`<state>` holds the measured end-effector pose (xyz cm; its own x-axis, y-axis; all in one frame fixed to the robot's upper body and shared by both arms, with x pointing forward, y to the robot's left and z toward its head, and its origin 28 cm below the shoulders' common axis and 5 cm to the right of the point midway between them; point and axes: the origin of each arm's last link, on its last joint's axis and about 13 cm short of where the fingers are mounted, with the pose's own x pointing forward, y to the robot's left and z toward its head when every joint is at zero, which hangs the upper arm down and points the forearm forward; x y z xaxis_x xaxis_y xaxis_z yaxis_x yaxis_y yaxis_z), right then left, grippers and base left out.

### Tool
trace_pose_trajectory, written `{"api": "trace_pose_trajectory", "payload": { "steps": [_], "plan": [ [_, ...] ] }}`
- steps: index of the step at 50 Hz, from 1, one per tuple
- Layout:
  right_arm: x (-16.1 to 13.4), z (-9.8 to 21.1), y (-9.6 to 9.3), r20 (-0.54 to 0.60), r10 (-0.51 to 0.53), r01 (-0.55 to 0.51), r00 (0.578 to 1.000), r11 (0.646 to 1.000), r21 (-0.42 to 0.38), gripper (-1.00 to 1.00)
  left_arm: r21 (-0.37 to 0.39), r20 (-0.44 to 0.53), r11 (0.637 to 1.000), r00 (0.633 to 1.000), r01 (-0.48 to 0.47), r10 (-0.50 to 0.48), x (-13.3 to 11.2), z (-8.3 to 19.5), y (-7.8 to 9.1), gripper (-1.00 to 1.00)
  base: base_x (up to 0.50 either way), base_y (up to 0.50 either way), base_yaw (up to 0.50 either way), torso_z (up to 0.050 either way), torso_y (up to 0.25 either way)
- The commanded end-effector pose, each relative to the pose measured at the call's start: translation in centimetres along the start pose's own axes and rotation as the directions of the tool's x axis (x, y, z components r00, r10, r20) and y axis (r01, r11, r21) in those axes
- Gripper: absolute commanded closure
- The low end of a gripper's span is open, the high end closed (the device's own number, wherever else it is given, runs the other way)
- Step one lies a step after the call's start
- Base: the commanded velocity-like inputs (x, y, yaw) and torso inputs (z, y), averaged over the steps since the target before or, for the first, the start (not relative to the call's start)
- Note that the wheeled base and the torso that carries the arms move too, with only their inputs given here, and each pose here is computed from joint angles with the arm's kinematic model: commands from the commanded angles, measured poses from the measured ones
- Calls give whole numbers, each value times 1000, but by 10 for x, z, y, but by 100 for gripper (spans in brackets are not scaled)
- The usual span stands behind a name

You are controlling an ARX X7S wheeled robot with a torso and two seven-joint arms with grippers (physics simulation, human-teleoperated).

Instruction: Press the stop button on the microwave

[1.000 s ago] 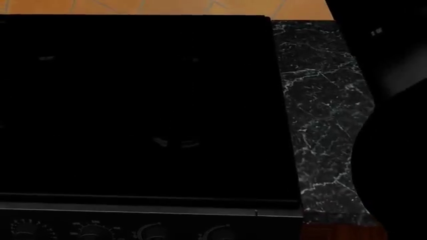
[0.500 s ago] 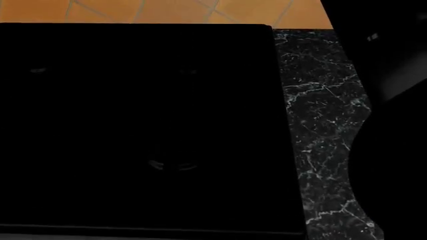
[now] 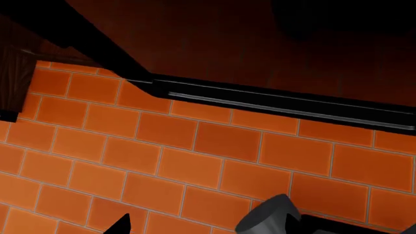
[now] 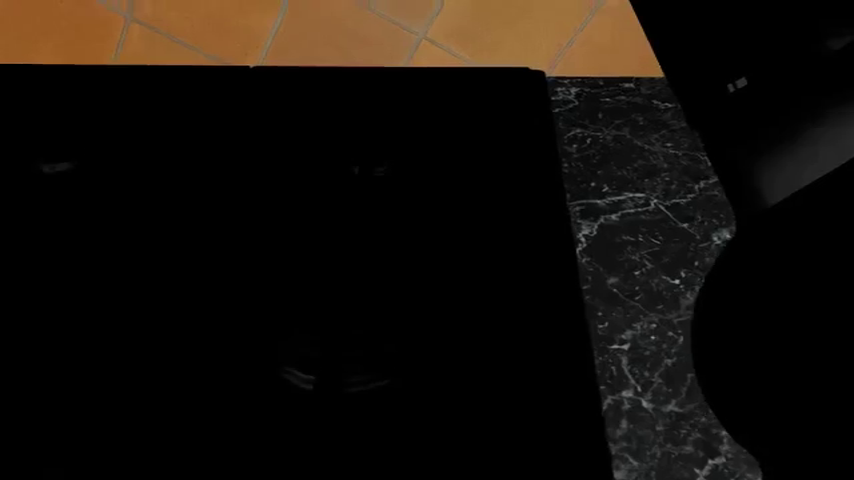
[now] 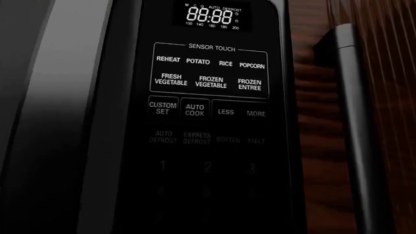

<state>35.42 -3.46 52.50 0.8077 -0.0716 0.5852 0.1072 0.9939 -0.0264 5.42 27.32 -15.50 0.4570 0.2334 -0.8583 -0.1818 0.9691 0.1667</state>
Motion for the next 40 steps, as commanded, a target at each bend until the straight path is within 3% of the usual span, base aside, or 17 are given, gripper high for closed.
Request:
{"api": "trace_pose_trajectory", "payload": {
  "steps": [1, 17, 22, 29, 40],
  "plan": [
    [1, 5, 0, 33, -5, 5, 999, 1000, 5, -100, 0, -4, 1000, 1000, 0, 0, 0, -1, 0, -100, 0, 0, 0, 47, 146],
    [1, 23, -1, 85, -18, 17, 996, 1000, 16, -100, 0, -4, 1000, 1000, 0, 0, 0, -1, 0, -100, 0, 0, 0, 47, 148],
    [1, 20, -1, 110, -18, 16, 994, 1000, 19, -100, 0, -4, 1000, 1000, 0, 0, 0, -1, 0, -100, 438, 0, 0, 46, 148],
    [1, 17, 0, 92, -17, 17, 996, 1000, 2, -100, 0, -4, 1000, 1000, 0, 0, 0, -1, 0, -100, 0, 0, 0, 47, 145],
    [0, 21, -1, 65, -18, 16, 998, 999, 35, -100, 0, -4, 1000, 1000, 0, 0, 0, -1, 0, -100, 0, 0, 0, 2, 2]
  ]
}}
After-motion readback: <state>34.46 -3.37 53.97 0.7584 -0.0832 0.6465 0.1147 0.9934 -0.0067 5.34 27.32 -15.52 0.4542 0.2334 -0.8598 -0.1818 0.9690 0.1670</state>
